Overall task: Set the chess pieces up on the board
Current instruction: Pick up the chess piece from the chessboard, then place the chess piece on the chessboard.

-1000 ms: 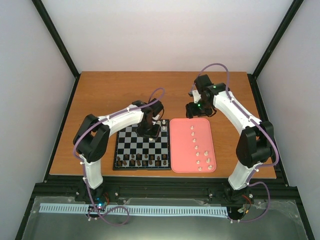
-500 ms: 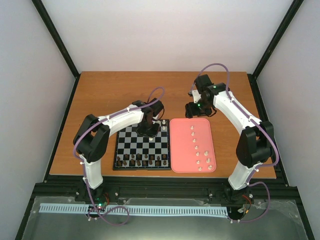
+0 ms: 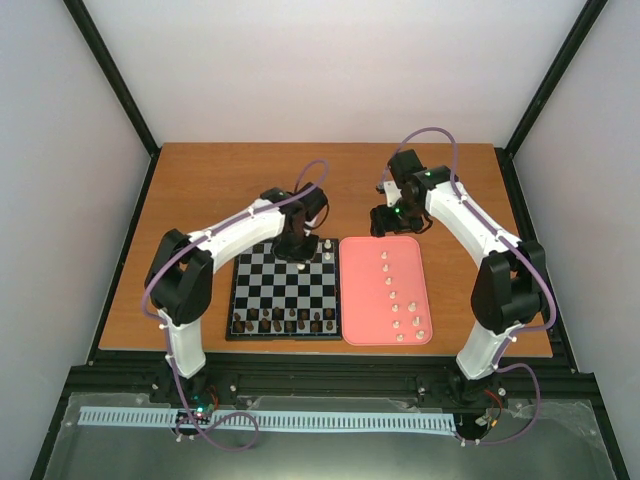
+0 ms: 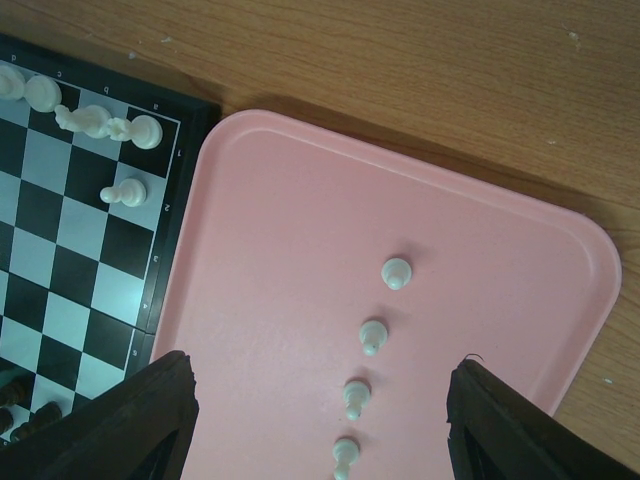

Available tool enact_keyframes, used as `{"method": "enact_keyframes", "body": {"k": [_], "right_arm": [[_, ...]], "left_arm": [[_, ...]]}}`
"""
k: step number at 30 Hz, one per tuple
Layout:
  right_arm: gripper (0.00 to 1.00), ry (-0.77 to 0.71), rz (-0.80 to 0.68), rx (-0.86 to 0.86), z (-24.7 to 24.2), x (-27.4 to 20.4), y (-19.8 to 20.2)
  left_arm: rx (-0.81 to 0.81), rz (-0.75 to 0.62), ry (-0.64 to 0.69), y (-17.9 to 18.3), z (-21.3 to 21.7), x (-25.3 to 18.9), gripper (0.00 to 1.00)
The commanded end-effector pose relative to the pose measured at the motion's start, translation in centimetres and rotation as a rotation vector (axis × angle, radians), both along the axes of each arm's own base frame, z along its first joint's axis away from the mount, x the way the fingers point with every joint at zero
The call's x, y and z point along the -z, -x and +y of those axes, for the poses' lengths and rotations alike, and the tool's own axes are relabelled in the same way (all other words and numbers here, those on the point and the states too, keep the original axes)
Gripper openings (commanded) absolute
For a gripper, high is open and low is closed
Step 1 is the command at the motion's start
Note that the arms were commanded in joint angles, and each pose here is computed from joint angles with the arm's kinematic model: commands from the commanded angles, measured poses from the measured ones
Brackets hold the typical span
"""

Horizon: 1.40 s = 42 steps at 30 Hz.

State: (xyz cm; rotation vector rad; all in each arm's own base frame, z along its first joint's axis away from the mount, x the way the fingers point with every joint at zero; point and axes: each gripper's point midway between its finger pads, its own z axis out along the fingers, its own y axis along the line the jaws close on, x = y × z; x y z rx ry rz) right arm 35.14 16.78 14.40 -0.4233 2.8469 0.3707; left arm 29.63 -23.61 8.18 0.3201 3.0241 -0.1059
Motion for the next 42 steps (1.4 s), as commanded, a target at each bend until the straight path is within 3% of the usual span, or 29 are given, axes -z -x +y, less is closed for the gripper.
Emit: {"method": "enact_keyframes", "body": {"k": [1,13,29,42], "right_arm": [[0.69,-0.009,-0.009,-0.001,-0.1,0.0,-0.7],[0.69,-0.023,0.002,0.002,-0.1,0.2,-0.9],[0.68,-0.029,0.014,0.003,-0.1,0.4,-0.8],[0.68,-0.030,0.017,0.003,-0.2,0.5,-0.8]], "left_arm": [[-0.006,-0.055,-0.029,-1.6,2.7,-3.6,0.02],[-0.098,-0.076,-0.083,-6.5,7.7,-2.7,0.03],[-0.137,-0.079,0.011,-9.4,5.5,-0.4,0.03],[-0.128,-0.055,0.000,-9.9,5.3,0.9,0.03]]}}
